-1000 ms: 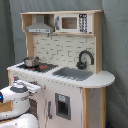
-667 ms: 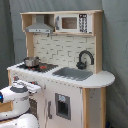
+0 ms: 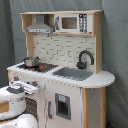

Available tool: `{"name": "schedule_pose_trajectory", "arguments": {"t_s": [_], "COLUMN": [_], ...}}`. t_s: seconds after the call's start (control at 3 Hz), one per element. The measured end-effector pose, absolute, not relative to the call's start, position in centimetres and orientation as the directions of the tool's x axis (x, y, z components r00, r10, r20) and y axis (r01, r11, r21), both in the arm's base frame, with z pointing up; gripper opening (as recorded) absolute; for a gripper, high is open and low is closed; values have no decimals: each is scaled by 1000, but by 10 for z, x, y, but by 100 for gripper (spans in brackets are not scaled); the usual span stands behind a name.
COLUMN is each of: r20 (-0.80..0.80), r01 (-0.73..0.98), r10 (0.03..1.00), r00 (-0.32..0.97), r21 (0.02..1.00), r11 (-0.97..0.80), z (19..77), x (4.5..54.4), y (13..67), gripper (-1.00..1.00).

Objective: Play with the kitchen

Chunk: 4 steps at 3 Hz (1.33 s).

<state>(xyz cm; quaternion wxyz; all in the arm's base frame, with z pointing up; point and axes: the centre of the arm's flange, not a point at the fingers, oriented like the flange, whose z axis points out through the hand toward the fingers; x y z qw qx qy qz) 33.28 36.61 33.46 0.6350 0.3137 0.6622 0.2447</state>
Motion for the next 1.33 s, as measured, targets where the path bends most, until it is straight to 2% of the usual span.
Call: {"name": "schedule_pose_trajectory", "arguments": {"t_s": [0.67, 1.33], "r20": [-679, -640], "r01": [105, 74], "r10": [734, 768], "r00": [28, 34], "r21": [732, 768], "r11": [673, 636], "z": [336, 342], "x": [290, 250], "y": [390, 441], "gripper": [100, 100]}}
